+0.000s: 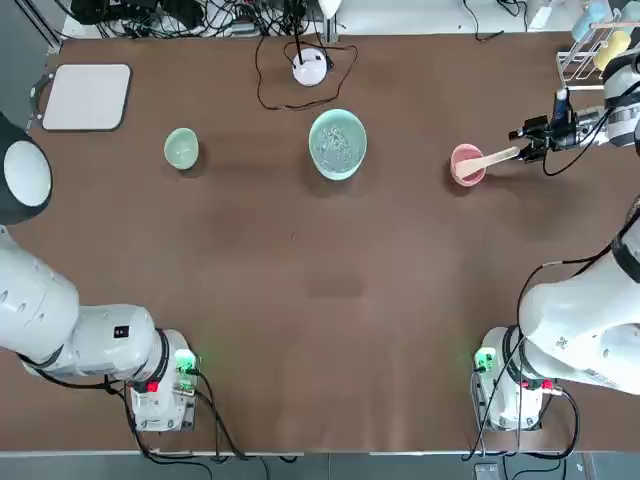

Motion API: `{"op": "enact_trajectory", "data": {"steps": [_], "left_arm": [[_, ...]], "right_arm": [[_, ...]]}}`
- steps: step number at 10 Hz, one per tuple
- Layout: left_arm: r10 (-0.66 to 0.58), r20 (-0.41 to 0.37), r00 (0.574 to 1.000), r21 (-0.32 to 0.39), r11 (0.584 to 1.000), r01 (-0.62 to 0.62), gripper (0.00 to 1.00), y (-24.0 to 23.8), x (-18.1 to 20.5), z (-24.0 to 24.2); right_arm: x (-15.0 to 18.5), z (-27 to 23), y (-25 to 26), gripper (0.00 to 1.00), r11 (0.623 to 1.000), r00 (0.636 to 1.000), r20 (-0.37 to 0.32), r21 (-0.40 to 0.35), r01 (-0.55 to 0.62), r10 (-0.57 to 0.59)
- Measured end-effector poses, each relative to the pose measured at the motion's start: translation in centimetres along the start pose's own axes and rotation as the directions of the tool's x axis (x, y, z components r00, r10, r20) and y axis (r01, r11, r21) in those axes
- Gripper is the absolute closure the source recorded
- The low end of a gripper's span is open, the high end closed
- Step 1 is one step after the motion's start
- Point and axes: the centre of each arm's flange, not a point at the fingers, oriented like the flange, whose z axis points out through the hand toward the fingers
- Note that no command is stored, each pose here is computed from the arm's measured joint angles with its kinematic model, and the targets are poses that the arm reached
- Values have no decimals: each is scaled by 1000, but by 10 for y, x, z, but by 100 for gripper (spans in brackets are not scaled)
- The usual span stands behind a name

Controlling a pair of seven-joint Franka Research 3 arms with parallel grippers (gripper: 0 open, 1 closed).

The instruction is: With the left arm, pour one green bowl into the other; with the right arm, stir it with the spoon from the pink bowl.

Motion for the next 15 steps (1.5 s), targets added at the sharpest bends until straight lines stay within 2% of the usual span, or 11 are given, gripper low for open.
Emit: {"op": "enact_trajectory", "data": {"steps": [3, 8, 10, 12, 13, 15], "left_arm": [[-3, 0, 1000, 0, 1000, 3, 0, -2, 0, 0], [-2, -1, 1000, 0, 1000, 2, 0, -1, 0, 0], [5, -2, 1000, -1, 1000, -5, 0, 3, 0, -1], [9, -4, 1000, -1, 1000, -9, 0, 5, 0, -2], [12, -5, 1000, -2, 1000, -12, 0, 7, -1, -2], [13, -5, 1000, -2, 1000, -13, 0, 7, -1, -3]], "right_arm": [[7, -4, -2, 2, 1000, 1000, -5, -7, 14, -14], [21, -10, -15, 0, 998, 999, 21, -50, 44, -43], [33, -25, -28, 0, 992, 998, 61, -127, 16, -9], [42, -38, -53, 0, 977, 995, 101, -210, 47, -26], [43, -44, -70, 0, 960, 991, 129, -272, 70, -36], [42, -62, -106, 0, 903, 983, 173, -412, 121, -53]]}}
